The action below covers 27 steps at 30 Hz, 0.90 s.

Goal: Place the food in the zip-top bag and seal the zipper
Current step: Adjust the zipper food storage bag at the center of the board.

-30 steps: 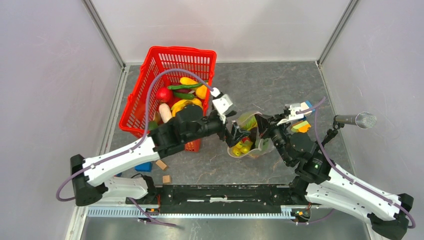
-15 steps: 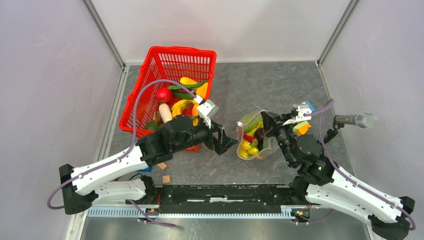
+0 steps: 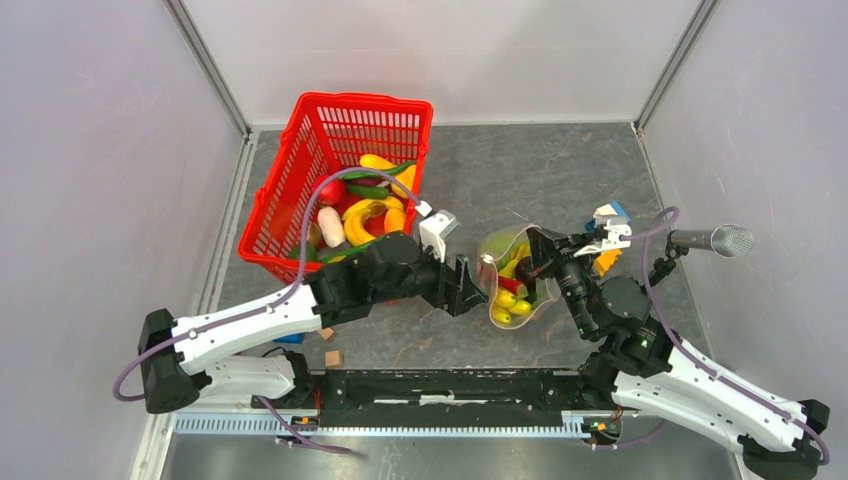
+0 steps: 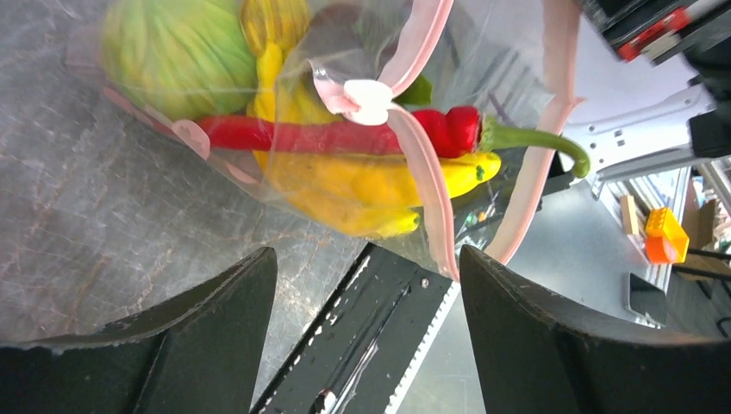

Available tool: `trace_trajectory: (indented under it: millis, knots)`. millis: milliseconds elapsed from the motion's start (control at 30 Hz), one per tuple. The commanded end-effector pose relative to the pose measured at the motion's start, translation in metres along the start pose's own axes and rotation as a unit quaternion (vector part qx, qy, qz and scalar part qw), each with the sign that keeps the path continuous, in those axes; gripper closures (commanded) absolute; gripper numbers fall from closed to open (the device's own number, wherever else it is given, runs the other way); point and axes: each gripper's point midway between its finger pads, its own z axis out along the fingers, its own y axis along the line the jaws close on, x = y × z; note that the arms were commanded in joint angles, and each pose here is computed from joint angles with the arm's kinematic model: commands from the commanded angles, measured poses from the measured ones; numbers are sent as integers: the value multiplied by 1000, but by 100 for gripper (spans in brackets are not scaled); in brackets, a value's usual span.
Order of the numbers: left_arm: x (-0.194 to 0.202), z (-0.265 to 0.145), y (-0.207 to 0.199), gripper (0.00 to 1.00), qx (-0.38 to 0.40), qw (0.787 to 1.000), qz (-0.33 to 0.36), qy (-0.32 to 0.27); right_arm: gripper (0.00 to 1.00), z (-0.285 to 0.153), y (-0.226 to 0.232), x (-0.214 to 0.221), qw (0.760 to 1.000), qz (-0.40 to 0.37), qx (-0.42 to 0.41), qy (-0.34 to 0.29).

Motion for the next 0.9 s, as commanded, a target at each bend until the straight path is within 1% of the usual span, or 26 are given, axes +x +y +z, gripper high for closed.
trace_trajectory:
  millis: [0, 133, 233, 267, 333, 433, 500, 533, 600, 667, 800, 867]
  knots:
    - [1, 6, -18, 17, 11, 1000, -11, 16, 91, 1, 7, -23, 999, 39, -6, -35]
    - [10, 10, -35, 15, 19, 999, 7, 29, 91, 1, 7, -23, 999, 37, -5, -35]
    - [19, 13, -40, 14, 17, 999, 17, 43, 91, 2, 9, -22, 999, 34, -7, -32]
    - [20, 15, -34, 15, 2, 999, 19, 42, 91, 2, 10, -23, 999, 35, -9, -32]
    - [22, 16, -30, 23, -11, 999, 23, 46, 91, 3, 11, -23, 999, 35, -11, -32]
    - [24, 15, -22, 40, -31, 998, 31, 49, 91, 3, 13, -25, 999, 35, -15, -32]
    - [23, 13, -18, 48, -39, 998, 34, 47, 91, 2, 13, -27, 999, 35, -15, -33]
    - [24, 13, -17, 51, -42, 997, 36, 48, 91, 2, 13, -27, 999, 35, -16, -33]
    - [28, 16, -10, 52, -55, 996, 40, 55, 91, 2, 15, -27, 999, 37, -20, -33]
    - [33, 19, -6, 51, -63, 995, 43, 62, 91, 2, 16, -26, 998, 38, -25, -31]
    - [33, 24, -9, 47, -52, 996, 40, 55, 91, 2, 19, -25, 999, 36, -29, -28]
    - [34, 26, -9, 47, -50, 996, 41, 55, 91, 2, 18, -25, 999, 34, -29, -27]
